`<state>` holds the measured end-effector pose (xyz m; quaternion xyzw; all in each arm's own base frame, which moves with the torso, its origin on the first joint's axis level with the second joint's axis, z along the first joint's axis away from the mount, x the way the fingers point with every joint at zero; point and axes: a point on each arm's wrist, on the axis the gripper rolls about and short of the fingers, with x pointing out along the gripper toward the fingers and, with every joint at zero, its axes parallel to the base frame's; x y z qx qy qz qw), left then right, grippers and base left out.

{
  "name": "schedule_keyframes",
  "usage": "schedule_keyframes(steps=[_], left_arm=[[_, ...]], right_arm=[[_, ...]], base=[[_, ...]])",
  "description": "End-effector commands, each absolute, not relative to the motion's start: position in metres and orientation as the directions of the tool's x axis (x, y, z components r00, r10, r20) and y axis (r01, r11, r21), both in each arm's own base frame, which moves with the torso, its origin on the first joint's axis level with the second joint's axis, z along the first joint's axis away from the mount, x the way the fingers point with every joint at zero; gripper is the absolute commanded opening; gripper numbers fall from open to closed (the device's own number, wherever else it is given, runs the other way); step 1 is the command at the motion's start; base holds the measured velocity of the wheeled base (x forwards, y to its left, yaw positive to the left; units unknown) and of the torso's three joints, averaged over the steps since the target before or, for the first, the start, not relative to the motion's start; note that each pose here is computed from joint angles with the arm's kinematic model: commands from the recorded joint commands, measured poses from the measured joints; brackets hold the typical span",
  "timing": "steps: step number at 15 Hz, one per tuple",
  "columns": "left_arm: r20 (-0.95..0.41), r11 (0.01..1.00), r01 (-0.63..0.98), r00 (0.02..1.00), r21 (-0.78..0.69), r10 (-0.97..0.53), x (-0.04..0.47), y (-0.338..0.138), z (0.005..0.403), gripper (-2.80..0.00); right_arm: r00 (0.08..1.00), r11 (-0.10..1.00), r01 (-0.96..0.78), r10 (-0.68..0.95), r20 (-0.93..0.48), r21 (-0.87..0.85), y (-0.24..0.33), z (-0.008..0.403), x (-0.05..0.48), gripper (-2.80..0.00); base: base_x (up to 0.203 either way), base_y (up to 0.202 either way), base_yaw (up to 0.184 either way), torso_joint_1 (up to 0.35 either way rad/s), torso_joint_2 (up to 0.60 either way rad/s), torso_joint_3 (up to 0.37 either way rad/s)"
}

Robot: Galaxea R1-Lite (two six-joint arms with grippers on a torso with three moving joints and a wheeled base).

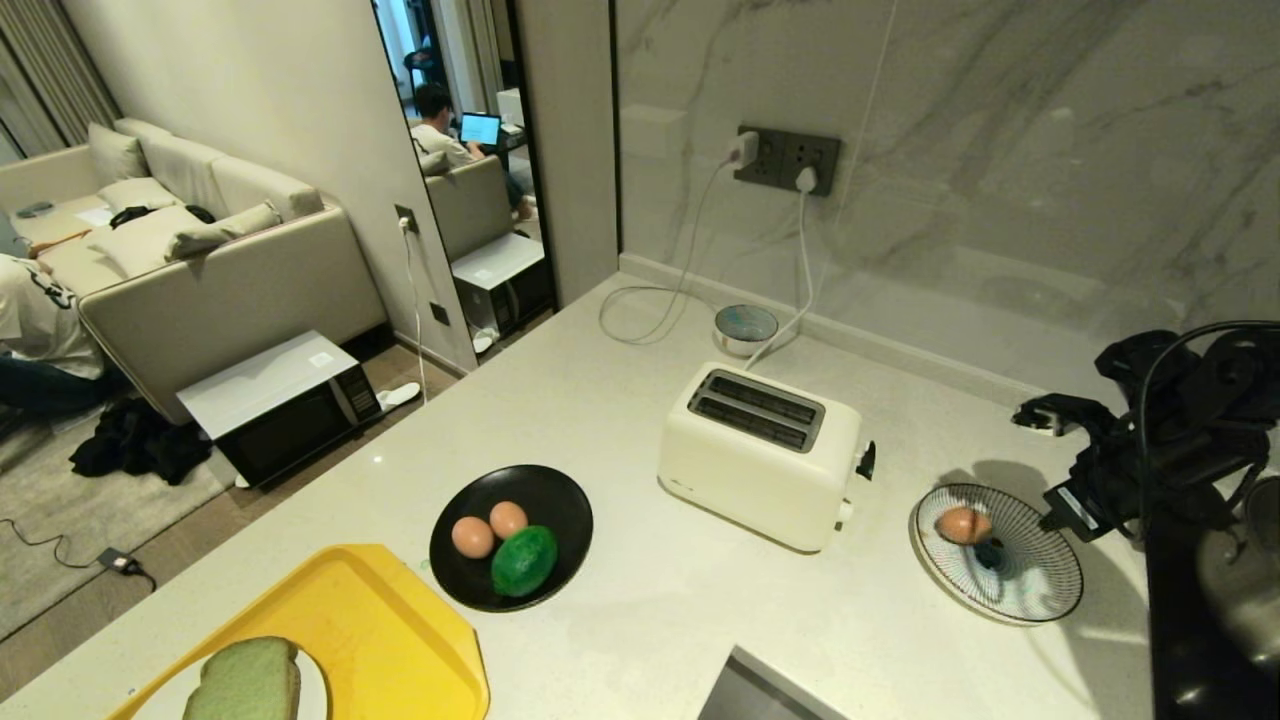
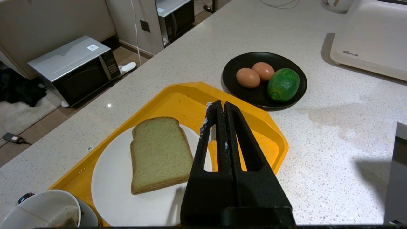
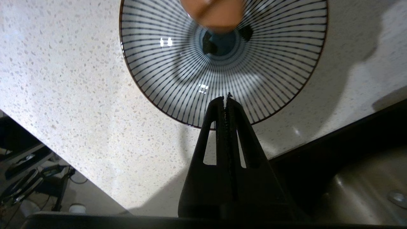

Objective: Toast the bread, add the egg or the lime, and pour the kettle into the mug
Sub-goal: Pick up the egg

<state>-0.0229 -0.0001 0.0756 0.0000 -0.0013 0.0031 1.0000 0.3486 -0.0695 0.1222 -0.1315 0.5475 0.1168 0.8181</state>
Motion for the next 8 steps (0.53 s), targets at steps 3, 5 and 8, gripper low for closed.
schedule_keyframes(steps=[3,5,8], left_arm=[[0.003,1.000,-0.008,1.000,0.000,0.008,-0.0229,-0.0001,0.0756,-2.80],[0.003,1.000,-0.008,1.000,-0.001,0.008,-0.0229,-0.0001,0.0756,-2.80],[0.003,1.000,-0.008,1.000,-0.001,0.008,-0.0229,-0.0001,0.0756,-2.80]], right_arm=[[0.347,0.936,-0.344,0.053,-0.936,-0.074,-0.0678,0.1149,0.3493,-2.80],[0.338,0.927,-0.368,0.065,-0.939,-0.068,-0.0619,0.1127,0.3496,-2.80],[0.339,0.925,-0.373,0.069,-0.938,-0.067,-0.0618,0.1123,0.3508,-2.80]], base=[[0.000,0.000,0.000,0.000,0.00,0.000],[0.000,0.000,0.000,0.000,0.00,0.000],[0.000,0.000,0.000,0.000,0.00,0.000]])
